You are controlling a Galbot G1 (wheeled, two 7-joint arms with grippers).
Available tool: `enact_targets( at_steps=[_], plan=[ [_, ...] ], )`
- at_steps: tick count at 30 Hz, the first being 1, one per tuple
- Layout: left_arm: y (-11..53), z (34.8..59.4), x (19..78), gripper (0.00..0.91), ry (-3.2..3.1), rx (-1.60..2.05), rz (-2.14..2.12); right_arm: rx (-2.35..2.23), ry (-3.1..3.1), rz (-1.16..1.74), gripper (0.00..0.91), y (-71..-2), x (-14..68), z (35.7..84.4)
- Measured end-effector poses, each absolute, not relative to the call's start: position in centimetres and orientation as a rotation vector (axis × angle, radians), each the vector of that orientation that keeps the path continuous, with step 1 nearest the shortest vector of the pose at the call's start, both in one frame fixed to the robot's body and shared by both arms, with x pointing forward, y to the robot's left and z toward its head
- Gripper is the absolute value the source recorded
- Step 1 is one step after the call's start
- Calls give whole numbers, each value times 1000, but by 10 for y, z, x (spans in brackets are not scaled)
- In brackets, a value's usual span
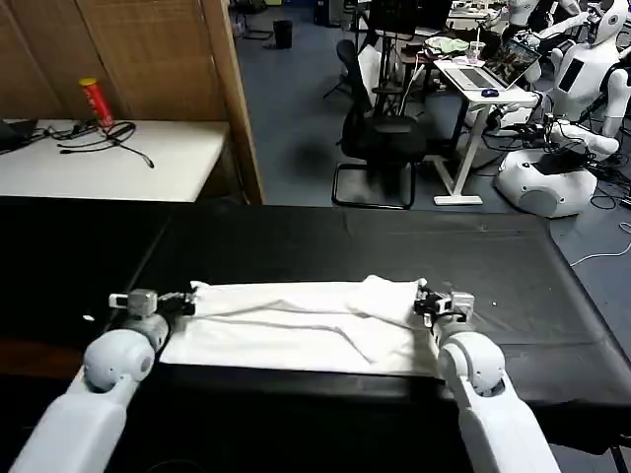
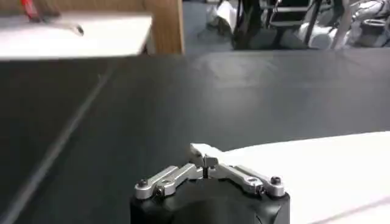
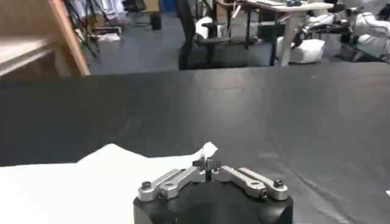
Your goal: Fold and organize the clothes.
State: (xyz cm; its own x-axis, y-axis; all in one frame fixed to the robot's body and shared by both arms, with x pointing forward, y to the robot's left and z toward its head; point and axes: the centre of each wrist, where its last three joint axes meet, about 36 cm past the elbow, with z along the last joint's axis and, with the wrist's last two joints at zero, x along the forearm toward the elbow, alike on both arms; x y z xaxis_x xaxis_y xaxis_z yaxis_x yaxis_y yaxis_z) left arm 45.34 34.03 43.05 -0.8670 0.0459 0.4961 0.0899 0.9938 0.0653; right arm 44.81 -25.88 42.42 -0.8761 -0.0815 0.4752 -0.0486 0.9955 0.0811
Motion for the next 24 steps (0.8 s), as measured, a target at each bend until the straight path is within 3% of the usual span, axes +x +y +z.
enact_targets(
  at_steps=[17,24],
  plan=[
    [361,458,425,878,-2641,-129,-95,172,-2696,-97,878,-288,397,477],
    [367,442,407,878,-2633,-64,-67,187,-2745,-82,878,-283,383,486]
  ],
)
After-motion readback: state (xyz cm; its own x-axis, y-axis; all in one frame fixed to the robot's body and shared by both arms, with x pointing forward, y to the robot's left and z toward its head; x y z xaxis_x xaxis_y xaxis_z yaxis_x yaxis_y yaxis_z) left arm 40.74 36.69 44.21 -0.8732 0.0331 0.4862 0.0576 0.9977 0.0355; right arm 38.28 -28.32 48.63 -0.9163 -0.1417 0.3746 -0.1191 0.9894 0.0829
